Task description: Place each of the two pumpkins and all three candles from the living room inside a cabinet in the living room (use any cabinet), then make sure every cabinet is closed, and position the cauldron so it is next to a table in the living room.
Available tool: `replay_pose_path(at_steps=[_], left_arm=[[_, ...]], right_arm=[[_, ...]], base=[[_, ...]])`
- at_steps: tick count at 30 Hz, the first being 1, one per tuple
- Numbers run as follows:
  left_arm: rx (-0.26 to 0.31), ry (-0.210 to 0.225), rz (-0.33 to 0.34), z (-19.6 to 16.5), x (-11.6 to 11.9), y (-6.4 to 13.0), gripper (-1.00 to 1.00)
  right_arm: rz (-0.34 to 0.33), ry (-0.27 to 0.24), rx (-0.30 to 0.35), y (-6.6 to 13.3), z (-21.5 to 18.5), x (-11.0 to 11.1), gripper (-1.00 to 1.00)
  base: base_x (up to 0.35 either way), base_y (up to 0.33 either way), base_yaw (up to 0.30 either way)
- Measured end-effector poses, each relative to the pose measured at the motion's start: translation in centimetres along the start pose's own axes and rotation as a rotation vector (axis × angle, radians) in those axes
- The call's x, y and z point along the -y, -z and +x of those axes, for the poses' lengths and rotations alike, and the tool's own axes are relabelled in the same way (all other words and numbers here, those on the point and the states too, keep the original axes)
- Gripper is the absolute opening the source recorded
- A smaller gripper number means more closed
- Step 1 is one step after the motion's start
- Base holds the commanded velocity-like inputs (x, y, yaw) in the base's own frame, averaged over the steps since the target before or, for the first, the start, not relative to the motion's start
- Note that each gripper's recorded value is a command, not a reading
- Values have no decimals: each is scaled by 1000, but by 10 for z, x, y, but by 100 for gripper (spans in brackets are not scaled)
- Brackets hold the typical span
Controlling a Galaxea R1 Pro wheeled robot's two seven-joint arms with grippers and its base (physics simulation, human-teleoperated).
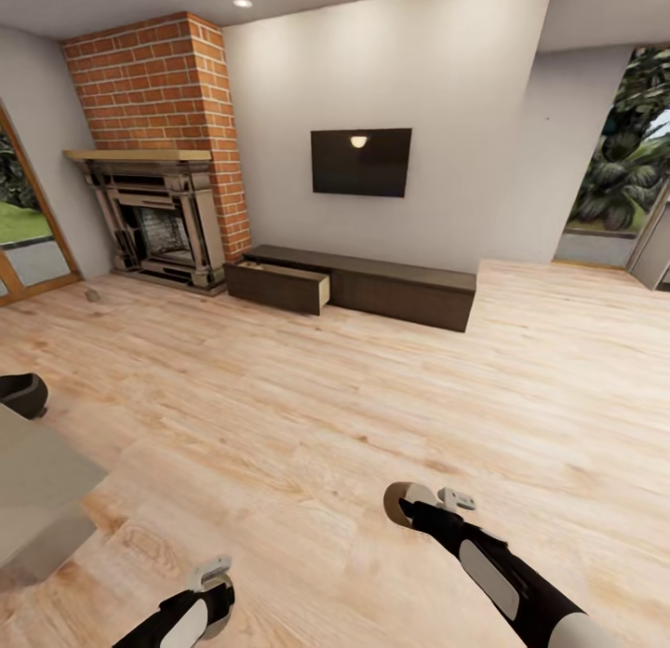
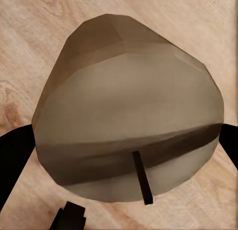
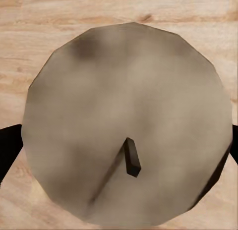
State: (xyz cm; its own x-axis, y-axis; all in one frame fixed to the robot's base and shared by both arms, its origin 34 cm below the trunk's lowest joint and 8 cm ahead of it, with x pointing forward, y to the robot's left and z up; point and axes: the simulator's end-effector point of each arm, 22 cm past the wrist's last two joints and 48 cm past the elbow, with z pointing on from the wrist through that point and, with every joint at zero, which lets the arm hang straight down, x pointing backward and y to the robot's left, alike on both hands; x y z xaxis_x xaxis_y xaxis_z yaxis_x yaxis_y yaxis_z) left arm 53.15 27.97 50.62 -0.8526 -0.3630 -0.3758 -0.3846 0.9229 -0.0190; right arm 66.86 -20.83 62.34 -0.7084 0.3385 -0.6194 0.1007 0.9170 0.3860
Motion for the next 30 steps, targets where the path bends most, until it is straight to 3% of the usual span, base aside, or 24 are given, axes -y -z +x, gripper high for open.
replay_pose_path(at_steps=[30], left_arm=[[0,0,0,0,0,0,-100]], right_arm=[[-1,1,-1,0,0,0,-100]], base=[[343,0,10]])
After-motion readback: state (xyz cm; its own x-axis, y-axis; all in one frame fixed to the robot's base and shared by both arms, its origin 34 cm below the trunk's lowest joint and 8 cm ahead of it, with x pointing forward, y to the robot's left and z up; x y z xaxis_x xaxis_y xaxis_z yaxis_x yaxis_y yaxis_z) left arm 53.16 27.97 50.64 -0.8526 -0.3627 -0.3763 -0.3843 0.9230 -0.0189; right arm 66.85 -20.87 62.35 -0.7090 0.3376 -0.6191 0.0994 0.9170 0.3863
